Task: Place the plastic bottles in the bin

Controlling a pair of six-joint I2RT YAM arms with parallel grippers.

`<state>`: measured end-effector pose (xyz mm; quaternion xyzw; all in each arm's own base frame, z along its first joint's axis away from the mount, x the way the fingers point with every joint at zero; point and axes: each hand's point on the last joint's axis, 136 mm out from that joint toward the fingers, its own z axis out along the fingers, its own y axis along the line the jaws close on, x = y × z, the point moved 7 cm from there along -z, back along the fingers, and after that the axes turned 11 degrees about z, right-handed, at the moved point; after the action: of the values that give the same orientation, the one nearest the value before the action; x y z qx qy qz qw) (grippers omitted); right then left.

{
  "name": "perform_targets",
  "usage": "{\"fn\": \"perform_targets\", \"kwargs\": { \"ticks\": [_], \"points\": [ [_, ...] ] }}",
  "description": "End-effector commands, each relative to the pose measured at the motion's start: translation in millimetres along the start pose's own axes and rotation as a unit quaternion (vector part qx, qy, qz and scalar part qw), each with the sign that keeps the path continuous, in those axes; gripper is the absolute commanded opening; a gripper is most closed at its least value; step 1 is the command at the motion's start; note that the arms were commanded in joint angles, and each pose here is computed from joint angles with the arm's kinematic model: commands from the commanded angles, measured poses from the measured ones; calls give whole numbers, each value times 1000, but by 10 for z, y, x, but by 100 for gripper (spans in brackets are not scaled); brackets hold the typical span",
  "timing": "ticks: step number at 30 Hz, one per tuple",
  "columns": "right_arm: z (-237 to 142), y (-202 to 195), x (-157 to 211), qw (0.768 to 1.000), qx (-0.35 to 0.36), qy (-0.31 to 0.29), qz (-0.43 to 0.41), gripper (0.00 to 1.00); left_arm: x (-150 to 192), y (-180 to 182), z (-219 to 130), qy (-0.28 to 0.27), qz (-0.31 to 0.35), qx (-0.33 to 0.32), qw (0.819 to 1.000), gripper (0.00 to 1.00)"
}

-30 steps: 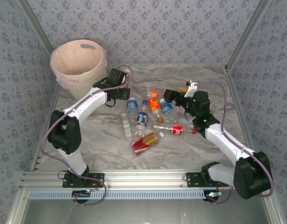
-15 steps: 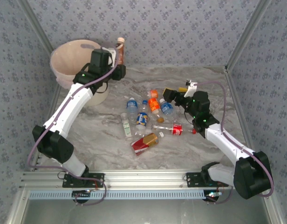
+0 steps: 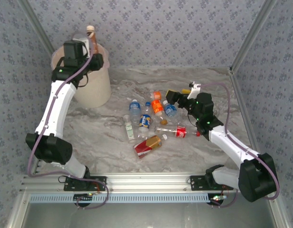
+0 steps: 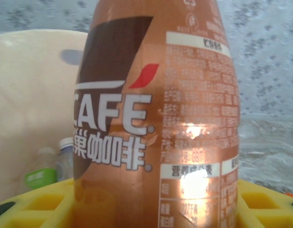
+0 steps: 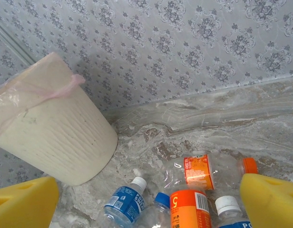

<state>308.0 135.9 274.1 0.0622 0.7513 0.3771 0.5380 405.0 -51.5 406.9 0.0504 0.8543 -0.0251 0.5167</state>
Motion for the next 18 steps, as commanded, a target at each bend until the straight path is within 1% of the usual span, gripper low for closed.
{"fn": "perform_targets", "kwargs": {
  "ticks": [1,4,7,9,11,13,18],
  "points": [
    [11,133,-145,1000,-14,-21,-17,100,-83,186,-140,2,4,-7,1000,58],
    [1,124,-123,1000,-12,-18,-17,100,11,360,-29,50,8,-13,999,58],
    [-9,105,-97,1000,-8,-18,-15,100,8,477,30,73,12,-23,997,59],
    [-18,104,-100,1000,-6,-20,-15,100,38,516,91,90,11,-29,995,61],
    [-19,107,-95,1000,-5,-20,-15,100,56,531,131,101,11,-34,994,68],
    [-24,112,-100,1000,-5,-21,-15,100,58,551,154,104,6,-43,994,79],
    [-30,104,-97,1000,0,-21,-17,100,24,581,173,97,-3,-57,994,88]
  ]
}}
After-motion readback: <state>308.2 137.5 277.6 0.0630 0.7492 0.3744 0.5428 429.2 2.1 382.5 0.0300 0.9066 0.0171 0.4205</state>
